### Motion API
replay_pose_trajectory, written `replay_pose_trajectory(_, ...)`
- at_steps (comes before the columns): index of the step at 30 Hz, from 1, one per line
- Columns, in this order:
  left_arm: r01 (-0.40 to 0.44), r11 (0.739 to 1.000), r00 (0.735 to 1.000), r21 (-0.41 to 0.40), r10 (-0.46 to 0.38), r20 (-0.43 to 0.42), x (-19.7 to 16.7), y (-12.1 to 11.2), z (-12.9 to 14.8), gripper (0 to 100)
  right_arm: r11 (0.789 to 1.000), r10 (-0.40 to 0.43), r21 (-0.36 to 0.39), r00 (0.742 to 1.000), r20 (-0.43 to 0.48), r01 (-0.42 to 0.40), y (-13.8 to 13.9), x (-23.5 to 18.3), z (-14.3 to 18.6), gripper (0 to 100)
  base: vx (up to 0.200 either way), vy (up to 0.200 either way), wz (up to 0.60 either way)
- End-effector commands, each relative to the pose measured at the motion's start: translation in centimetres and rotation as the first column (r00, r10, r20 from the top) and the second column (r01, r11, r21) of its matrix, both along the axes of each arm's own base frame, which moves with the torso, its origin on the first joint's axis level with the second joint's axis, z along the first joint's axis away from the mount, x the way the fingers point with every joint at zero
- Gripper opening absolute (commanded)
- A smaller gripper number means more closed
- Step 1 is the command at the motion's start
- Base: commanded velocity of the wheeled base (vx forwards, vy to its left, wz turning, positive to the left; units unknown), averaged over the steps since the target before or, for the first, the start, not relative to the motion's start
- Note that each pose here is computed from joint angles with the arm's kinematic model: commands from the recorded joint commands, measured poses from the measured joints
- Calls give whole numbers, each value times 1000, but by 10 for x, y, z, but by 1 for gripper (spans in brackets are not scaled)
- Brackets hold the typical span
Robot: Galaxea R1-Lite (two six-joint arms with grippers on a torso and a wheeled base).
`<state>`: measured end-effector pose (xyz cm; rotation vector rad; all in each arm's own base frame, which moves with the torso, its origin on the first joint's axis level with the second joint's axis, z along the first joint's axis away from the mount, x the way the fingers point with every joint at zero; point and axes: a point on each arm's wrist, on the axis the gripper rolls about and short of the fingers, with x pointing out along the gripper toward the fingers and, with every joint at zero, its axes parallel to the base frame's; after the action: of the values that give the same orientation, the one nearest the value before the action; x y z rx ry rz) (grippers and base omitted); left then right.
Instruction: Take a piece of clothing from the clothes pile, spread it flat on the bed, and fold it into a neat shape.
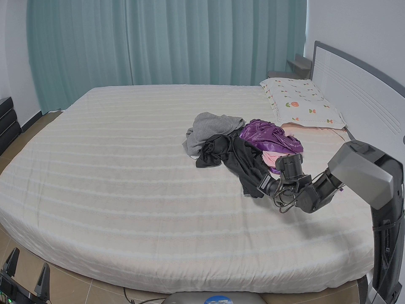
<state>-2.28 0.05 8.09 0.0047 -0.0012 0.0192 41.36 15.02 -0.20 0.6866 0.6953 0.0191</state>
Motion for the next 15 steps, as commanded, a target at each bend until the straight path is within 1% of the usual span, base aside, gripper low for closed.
replay_pose_trajectory(1, 1, 1000, 1000, 0, -1, 0, 0, 0, -5, 100, 983, 110, 121, 974, 198, -135, -22, -120, 98, 0, 0, 0, 0)
replay_pose_trajectory(4, -1, 1000, 1000, 0, 1, 0, 0, 0, -5, 100, 974, 139, 142, 961, 240, -177, -26, -150, 117, 0, 0, 0, 0)
replay_pose_trajectory(8, -1, 1000, 1000, 0, 1, 0, 0, 0, -5, 100, 955, 168, 182, 933, 318, -234, -29, -189, 146, 0, 0, 0, 0)
replay_pose_trajectory(12, -1, 1000, 1000, 0, 1, 0, 0, 0, -5, 100, 924, 204, 215, 881, 427, -318, -35, -228, 179, 0, 0, 0, 0)
replay_pose_trajectory(15, -1, 1000, 1000, 0, 1, 0, 0, 0, -5, 100, 899, 249, 217, 851, 462, -381, -34, -249, 188, 0, 0, 0, 0)
